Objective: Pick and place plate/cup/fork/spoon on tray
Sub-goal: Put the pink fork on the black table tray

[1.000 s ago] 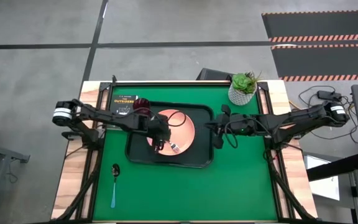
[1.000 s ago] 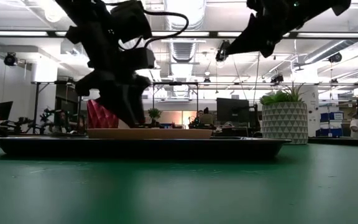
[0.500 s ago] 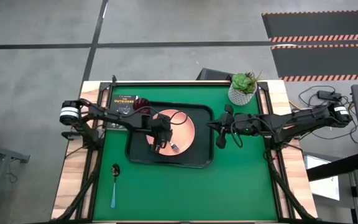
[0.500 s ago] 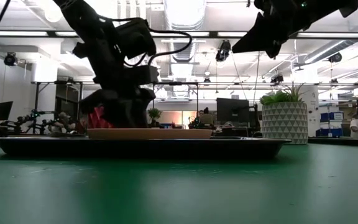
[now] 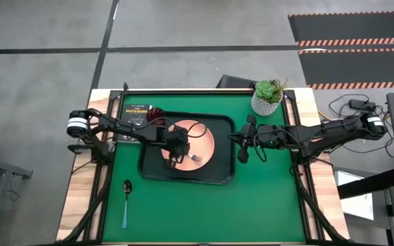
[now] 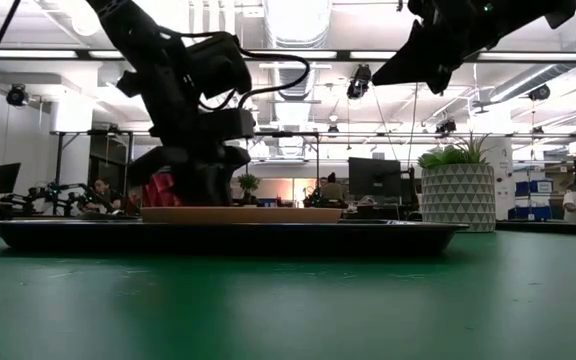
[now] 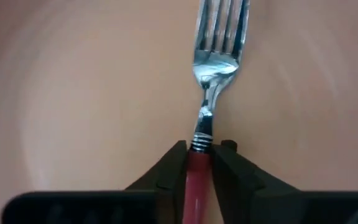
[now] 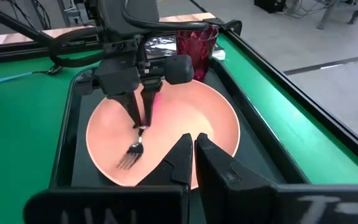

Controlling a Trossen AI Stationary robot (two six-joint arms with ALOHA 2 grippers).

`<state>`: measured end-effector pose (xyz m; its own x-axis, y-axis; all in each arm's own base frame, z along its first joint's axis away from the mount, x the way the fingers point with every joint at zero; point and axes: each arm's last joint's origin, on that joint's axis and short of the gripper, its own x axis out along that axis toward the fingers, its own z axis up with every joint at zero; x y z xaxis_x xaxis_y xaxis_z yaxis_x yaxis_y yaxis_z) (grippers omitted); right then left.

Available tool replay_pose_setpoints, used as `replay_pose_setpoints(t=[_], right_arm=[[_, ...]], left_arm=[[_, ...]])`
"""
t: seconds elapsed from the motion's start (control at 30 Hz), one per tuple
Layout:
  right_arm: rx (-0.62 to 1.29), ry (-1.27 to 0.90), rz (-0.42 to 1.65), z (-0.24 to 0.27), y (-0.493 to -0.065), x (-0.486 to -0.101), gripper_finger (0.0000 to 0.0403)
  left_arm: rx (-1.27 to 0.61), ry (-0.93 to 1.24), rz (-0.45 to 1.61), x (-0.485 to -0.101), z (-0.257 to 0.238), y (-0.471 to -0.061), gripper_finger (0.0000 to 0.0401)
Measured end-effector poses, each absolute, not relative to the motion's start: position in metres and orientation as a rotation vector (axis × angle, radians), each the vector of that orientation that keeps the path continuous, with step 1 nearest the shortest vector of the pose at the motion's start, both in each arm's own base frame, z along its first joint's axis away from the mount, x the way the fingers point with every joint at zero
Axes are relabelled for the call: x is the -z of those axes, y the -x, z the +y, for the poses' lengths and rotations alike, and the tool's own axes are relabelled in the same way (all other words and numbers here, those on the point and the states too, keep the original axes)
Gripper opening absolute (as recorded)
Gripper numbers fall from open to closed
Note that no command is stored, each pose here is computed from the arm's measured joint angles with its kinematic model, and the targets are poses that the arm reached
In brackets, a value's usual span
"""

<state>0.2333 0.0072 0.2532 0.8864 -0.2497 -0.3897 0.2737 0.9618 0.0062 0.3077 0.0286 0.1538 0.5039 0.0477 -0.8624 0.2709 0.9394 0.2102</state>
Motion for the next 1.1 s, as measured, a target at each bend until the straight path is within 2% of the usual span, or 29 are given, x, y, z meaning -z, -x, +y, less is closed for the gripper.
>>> replay_pose_setpoints(t=[0.2, 0.47, 0.7, 0.83, 1.1], right_arm=[[0.272, -0.062, 0.397, 0.007, -0.233, -0.253, 0.0009], [0.272, -0.062, 0.398, 0.007, -0.233, -0.253, 0.0009], [0.266, -0.062, 0.393, 0.008, -0.233, -0.254, 0.0009], [0.258, -0.063, 0.391, 0.009, -0.234, -0.254, 0.0009], [0.252, -0.056, 0.391, 0.01, -0.233, -0.254, 0.0009]], left_arm=[[0.123, -0.342, 0.999, -0.16, 0.028, -0.31, 0.0002], [0.078, -0.304, 0.901, -0.185, 0.02, -0.305, 0.0], [0.13, -0.274, 0.824, -0.195, 0.019, -0.304, 0.0001], [0.157, -0.248, 0.775, -0.189, 0.023, -0.307, 0.0029], [0.142, -0.298, 0.715, -0.168, 0.032, -0.305, 0.0136]])
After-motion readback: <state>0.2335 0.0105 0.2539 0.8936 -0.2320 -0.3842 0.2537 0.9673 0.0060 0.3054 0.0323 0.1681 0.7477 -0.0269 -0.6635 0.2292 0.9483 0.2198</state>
